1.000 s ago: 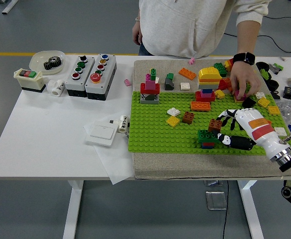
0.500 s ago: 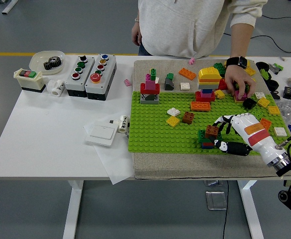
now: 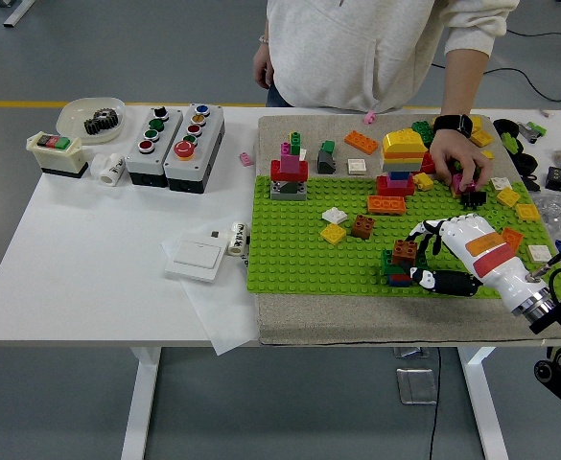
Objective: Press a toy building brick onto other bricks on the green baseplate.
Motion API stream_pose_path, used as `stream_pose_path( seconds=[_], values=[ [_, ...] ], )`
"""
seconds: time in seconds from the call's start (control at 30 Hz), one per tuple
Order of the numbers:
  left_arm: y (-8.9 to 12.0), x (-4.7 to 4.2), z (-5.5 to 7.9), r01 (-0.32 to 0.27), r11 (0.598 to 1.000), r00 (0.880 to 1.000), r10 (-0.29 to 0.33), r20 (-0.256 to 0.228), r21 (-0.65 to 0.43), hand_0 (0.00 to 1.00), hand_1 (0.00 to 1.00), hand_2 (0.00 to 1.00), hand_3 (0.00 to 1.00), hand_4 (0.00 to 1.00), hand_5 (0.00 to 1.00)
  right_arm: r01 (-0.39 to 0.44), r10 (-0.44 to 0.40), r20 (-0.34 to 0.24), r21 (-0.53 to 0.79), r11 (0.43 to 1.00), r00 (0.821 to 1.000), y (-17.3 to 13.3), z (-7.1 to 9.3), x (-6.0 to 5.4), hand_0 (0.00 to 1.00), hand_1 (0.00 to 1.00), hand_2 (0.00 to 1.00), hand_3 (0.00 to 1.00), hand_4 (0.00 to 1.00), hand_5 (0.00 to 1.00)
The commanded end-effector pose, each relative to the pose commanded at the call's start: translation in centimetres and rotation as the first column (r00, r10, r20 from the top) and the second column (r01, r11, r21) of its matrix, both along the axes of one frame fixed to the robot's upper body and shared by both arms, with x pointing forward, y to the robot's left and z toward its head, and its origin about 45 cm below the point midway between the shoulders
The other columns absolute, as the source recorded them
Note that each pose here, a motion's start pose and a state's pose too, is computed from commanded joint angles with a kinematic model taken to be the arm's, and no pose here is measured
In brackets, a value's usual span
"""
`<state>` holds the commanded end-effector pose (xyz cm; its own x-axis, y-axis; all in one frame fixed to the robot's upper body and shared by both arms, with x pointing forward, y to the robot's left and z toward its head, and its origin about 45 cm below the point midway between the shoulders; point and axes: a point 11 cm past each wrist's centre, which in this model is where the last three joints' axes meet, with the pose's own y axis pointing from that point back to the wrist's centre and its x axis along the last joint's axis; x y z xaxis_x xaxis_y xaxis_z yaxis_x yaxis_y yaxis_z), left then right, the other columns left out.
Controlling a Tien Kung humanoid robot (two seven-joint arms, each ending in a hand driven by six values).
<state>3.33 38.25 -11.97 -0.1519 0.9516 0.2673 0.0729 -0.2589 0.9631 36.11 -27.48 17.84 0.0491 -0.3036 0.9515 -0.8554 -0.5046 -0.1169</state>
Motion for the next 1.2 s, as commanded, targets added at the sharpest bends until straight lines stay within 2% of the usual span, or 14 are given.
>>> stream_pose_path(
  seconds=[0.5, 0.8, 0.83, 1.0, 1.03, 1.2],
  values=[
    [-0.01, -0.03, -0.01, -0.001, 1.000, 1.000, 0.001, -0.001, 0.000, 0.491, 0.599, 0.756, 0.786, 0.829, 0.835, -0.007, 0.008, 0.038, -0.010, 1.000, 0.999, -0.10, 0.87, 0.25, 0.261, 0.403, 0.471, 0.501, 0.649, 0.550],
    [-0.04, -0.24, -0.03, -0.001, 1.000, 1.000, 0.001, -0.007, -0.001, 0.490, 0.599, 0.756, 0.787, 0.829, 0.834, -0.010, 0.011, 0.021, -0.030, 0.999, 1.000, -0.32, 0.38, 0.49, 0.274, 0.405, 0.474, 0.503, 0.654, 0.549],
    [-0.04, -0.27, -0.03, 0.000, 1.000, 1.000, 0.000, -0.008, 0.000, 0.490, 0.600, 0.756, 0.787, 0.829, 0.835, -0.010, 0.011, 0.019, -0.033, 0.999, 1.000, -0.35, 0.31, 0.53, 0.360, 0.434, 0.486, 0.504, 0.667, 0.558],
    [-0.03, -0.39, -0.04, 0.001, 1.000, 1.000, -0.001, -0.011, 0.000, 0.490, 0.600, 0.756, 0.787, 0.829, 0.835, -0.008, 0.009, 0.019, -0.039, 0.999, 1.000, -0.49, 0.27, 0.73, 0.360, 0.434, 0.486, 0.504, 0.667, 0.558],
    [-0.03, -0.43, -0.04, 0.001, 1.000, 1.000, -0.001, -0.012, 0.000, 0.491, 0.602, 0.755, 0.787, 0.829, 0.835, -0.009, 0.009, 0.021, -0.040, 0.999, 1.000, -0.47, 0.33, 0.77, 0.442, 0.453, 0.494, 0.505, 0.675, 0.565],
    [-0.03, -0.51, -0.05, 0.002, 1.000, 1.000, -0.002, -0.014, 0.000, 0.491, 0.602, 0.755, 0.787, 0.829, 0.835, -0.011, 0.012, 0.018, -0.041, 0.999, 1.000, -0.36, 0.31, 0.84, 0.442, 0.453, 0.494, 0.505, 0.675, 0.565]
  ],
)
